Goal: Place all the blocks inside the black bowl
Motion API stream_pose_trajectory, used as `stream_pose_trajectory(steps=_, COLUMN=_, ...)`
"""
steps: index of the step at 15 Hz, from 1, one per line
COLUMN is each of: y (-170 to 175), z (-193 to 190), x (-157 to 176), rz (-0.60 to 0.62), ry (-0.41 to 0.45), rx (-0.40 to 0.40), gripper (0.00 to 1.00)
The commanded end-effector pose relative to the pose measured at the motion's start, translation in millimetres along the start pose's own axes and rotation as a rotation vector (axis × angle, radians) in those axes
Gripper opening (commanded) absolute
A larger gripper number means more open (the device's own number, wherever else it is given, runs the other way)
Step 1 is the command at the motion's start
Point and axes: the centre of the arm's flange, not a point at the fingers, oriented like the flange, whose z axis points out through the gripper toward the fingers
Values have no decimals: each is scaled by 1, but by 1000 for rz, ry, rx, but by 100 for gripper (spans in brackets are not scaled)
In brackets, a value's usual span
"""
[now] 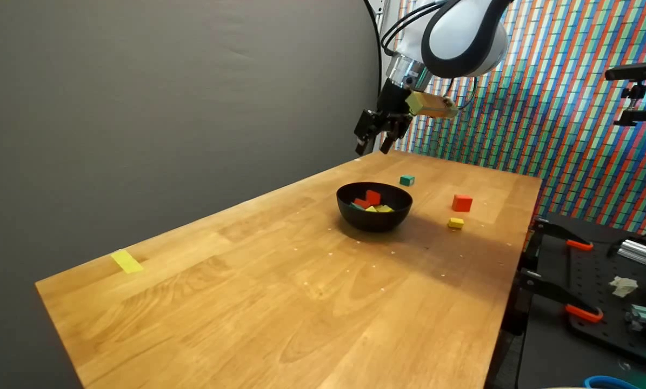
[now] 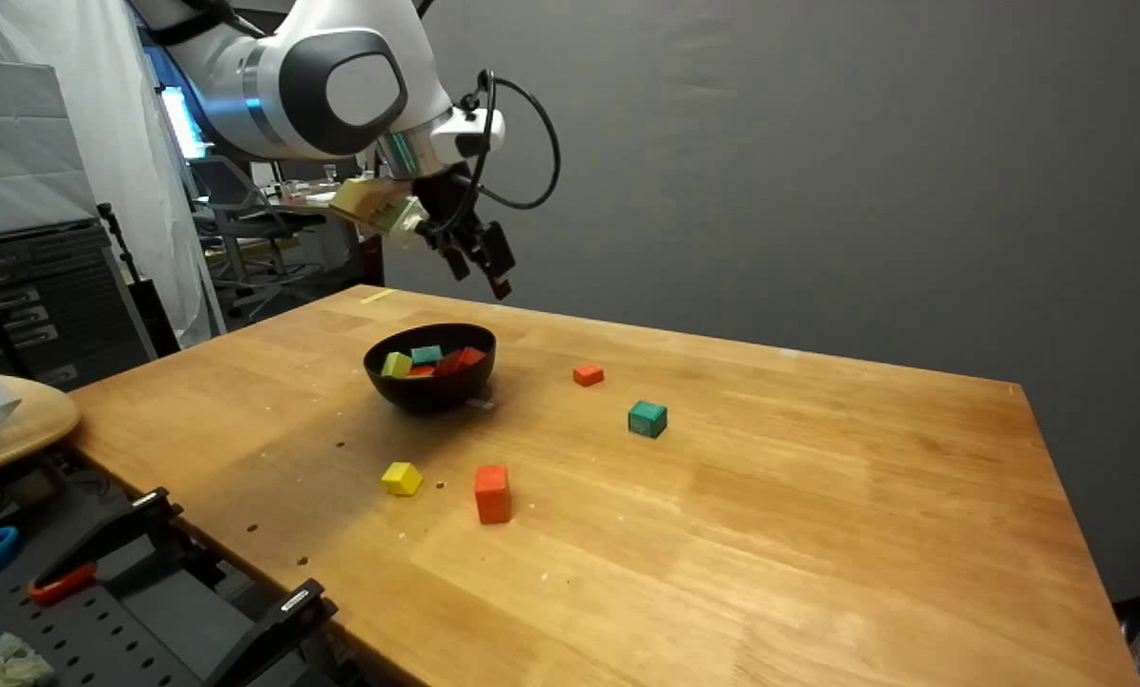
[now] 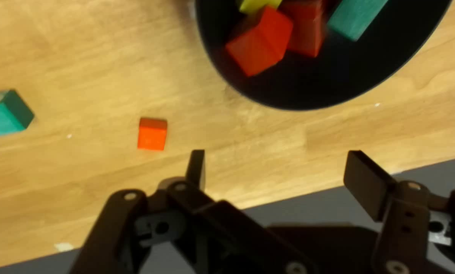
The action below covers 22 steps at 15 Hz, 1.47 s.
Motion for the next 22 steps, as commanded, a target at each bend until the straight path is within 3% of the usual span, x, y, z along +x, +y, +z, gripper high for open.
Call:
stream_pose_trajectory(steps=1, y=46, z=-37, x=13, rz=-38, ry=176, rx=-87, gripper=100)
stream_pose_trajectory(steps=3, y=94, z=-45, x=24, rz=-49, ry=252, rx=-158, gripper=100)
stream_pose_trajectory(steps=5, y=146, z=-46, x=33, rz=-19, ry=241, rx=-246, gripper=100)
stream_pose_trajectory(steps=6, y=139, z=-40, x=36, rz=-38, ry=207, rx=-181, gripper=100)
stream_pose_trajectory(steps=8, y=176, z=-48, x=38, rz=-16, ry=212, rx=-233, gripper=100)
stream_pose_trajectory(steps=10, y=179, z=-47, x=33, rz=-128, ry=100, rx=-225, gripper=100)
stream_pose_trajectory(steps=15, y=179, z=-6, x=23, rz=-228, ry=-161, rx=-256, gripper=100)
stream_pose_trajectory(steps=22, y=184, z=55, x=40, rz=-228, ry=-271, rx=-199, gripper=100)
